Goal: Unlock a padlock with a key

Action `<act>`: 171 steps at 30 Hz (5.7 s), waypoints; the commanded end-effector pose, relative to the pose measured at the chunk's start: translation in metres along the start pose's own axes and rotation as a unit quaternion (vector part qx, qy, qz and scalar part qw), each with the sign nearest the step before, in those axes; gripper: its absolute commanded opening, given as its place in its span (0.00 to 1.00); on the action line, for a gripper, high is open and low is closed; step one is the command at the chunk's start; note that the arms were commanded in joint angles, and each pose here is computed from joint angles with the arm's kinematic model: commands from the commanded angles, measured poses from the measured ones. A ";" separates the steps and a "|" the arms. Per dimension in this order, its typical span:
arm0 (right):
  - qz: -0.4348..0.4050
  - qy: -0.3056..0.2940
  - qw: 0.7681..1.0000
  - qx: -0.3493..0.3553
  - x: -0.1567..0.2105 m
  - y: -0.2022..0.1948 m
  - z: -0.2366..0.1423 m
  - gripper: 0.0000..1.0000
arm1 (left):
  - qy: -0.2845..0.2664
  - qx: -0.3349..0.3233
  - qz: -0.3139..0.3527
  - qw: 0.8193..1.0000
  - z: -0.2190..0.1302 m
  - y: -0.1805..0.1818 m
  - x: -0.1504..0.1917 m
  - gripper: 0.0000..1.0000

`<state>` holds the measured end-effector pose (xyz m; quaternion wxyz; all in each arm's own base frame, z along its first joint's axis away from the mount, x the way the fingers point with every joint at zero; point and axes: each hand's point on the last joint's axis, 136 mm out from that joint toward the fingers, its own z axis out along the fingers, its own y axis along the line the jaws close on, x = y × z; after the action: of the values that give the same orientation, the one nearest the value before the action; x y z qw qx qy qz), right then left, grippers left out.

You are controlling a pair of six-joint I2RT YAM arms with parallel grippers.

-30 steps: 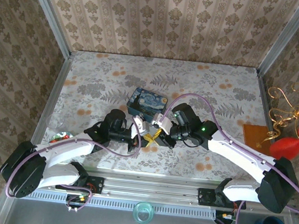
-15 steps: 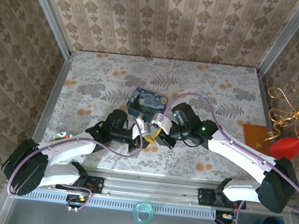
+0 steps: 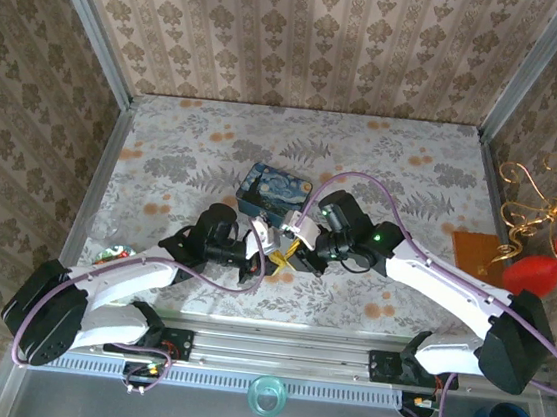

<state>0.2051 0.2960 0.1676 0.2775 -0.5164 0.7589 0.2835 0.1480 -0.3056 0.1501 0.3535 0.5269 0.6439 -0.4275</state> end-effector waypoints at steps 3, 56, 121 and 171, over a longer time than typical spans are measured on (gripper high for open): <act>-0.003 0.004 1.000 -0.006 -0.004 0.001 -0.002 0.17 | -0.015 0.014 0.021 1.000 -0.001 -0.007 -0.014 0.00; 0.349 -0.263 0.881 0.180 -0.003 -0.085 -0.026 0.00 | -0.005 -0.363 -0.404 0.839 -0.010 0.213 0.063 0.69; 0.623 -0.308 0.707 0.130 0.046 -0.113 0.030 0.00 | -0.053 -0.179 -0.614 0.767 0.021 0.170 0.035 0.02; 0.716 -0.402 0.571 -0.010 0.020 -0.136 0.017 0.00 | -0.186 -0.060 -0.655 0.730 0.023 0.142 -0.031 0.00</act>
<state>0.3225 0.2473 0.1039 0.2484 0.3702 0.7069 0.5492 0.2921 -0.3196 0.1199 0.1161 -0.1579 0.7955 -0.5734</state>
